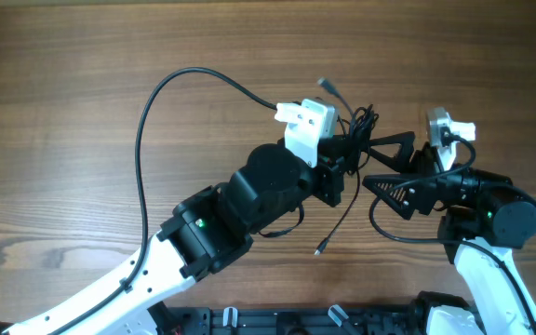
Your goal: Untangle cables
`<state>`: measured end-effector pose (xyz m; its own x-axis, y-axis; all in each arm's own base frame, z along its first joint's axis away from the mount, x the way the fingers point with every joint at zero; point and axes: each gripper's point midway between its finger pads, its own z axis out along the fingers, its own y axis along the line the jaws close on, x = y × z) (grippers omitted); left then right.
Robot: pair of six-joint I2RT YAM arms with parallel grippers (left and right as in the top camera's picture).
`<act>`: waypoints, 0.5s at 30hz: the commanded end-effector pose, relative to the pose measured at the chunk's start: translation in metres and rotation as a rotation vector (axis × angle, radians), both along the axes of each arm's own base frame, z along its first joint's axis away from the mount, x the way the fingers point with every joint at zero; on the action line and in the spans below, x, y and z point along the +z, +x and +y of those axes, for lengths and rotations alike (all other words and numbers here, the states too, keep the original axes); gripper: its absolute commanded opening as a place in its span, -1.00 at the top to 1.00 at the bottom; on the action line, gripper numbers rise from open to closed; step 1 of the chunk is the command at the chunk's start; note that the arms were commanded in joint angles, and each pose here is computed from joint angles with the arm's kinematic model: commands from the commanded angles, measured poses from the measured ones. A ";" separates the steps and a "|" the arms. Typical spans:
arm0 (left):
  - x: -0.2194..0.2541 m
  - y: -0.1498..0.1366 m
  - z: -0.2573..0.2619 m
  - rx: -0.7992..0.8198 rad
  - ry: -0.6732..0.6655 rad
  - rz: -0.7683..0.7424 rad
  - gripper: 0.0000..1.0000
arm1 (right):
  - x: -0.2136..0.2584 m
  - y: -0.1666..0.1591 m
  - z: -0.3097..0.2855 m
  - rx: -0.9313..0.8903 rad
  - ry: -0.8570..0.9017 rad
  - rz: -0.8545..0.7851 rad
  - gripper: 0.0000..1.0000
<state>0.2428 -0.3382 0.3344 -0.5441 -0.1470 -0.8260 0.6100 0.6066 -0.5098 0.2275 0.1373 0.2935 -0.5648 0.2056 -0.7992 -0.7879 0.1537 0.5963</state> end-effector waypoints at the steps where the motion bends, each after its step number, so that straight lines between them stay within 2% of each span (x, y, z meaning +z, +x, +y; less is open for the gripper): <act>1: 0.012 -0.008 -0.006 -0.051 -0.012 -0.051 0.92 | 0.000 -0.003 0.001 0.026 -0.022 -0.017 -1.00; 15: 0.008 -0.007 -0.011 -0.057 -0.007 -0.047 0.92 | 0.008 -0.011 0.002 0.032 -0.022 -0.050 -0.99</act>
<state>0.2420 -0.3406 0.3394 -0.5215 -0.1446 -0.8409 0.6321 0.5964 -0.4947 0.2183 0.1390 0.3006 -0.5238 0.1885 -0.8307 -0.8214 0.1467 0.5512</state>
